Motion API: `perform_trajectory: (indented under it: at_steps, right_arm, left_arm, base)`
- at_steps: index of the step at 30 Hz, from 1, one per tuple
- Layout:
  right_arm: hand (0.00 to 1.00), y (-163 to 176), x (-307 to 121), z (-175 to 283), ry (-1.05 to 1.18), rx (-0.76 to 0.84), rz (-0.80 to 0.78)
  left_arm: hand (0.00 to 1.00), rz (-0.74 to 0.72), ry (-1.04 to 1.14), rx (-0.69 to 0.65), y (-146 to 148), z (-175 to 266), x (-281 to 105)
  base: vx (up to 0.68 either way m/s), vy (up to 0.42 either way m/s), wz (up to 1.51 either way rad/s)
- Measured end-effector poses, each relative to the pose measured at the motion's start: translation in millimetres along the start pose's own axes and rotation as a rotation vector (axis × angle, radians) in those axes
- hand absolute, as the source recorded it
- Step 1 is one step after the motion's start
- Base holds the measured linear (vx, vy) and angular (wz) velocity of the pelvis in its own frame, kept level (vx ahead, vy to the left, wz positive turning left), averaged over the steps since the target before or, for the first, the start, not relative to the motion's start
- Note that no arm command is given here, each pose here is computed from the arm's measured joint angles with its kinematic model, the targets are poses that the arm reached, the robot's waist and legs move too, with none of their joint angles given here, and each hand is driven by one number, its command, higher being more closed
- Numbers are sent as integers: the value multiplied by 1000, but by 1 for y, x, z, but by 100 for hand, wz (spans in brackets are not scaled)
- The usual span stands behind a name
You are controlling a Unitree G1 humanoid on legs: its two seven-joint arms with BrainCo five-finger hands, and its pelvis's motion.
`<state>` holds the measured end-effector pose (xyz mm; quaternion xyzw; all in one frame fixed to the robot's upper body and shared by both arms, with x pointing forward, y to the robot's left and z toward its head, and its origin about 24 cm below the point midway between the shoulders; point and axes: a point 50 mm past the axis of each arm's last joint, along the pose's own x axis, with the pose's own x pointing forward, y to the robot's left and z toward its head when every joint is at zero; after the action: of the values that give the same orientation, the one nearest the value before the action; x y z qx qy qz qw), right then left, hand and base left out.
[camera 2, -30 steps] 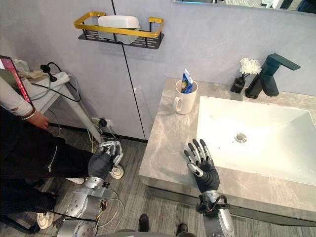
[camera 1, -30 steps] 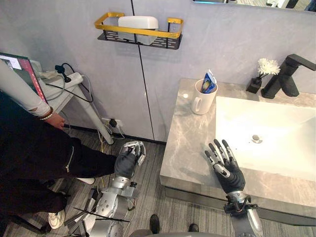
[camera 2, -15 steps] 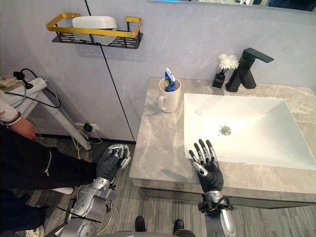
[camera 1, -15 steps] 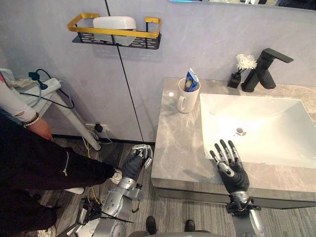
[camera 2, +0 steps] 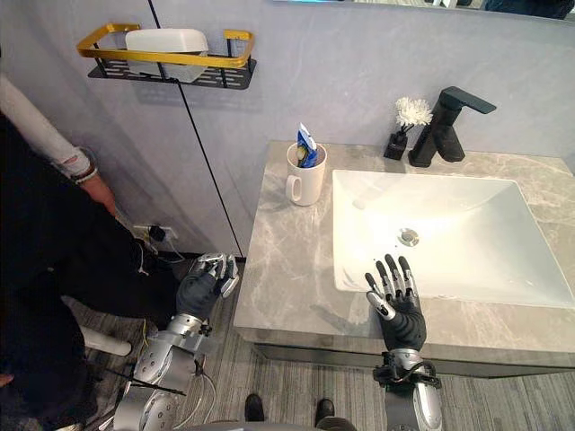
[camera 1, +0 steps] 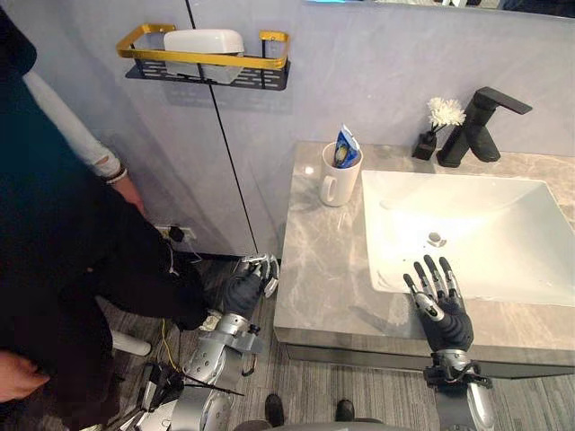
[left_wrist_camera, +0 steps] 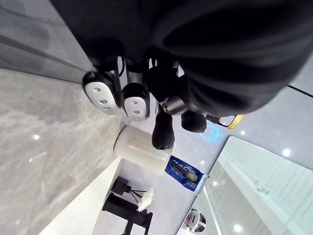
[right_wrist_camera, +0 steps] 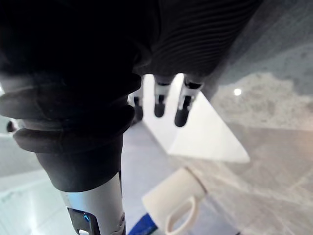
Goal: Organize washtable
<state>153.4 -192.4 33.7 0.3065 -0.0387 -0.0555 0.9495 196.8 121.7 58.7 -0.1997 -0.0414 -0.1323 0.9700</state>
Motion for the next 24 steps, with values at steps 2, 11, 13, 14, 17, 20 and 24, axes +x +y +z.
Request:
perform_trajectory:
  at_steps: [2, 11, 13, 14, 17, 20, 24]
  right_arm:
    - [0, 0, 0, 0, 1, 0, 0]
    - [0, 1, 0, -1, 5, 3, 1]
    - [0, 1, 0, -1, 6, 3, 1]
    - [0, 1, 0, -1, 7, 3, 1]
    - [0, 1, 0, -2, 9, 3, 0]
    - [0, 1, 0, -2, 9, 3, -2]
    - [0, 1, 0, -2, 10, 3, -1]
  left_arm:
    - [100, 0, 0, 0, 0, 0, 0]
    - [100, 2, 2, 0, 0, -1, 0]
    - [100, 3, 5, -1, 1, -1, 0]
    - [100, 4, 8, -1, 1, -2, 0]
    - [100, 12, 25, -3, 2, -6, -1]
    - [100, 12, 25, -3, 2, -6, -1]
    - [100, 12, 25, -4, 2, -6, -1]
  base:
    - [0, 0, 0]
    - [0, 0, 0]
    - [0, 0, 0]
    - [0, 0, 0]
    - [0, 0, 0]
    - [0, 0, 0]
    - [0, 0, 0]
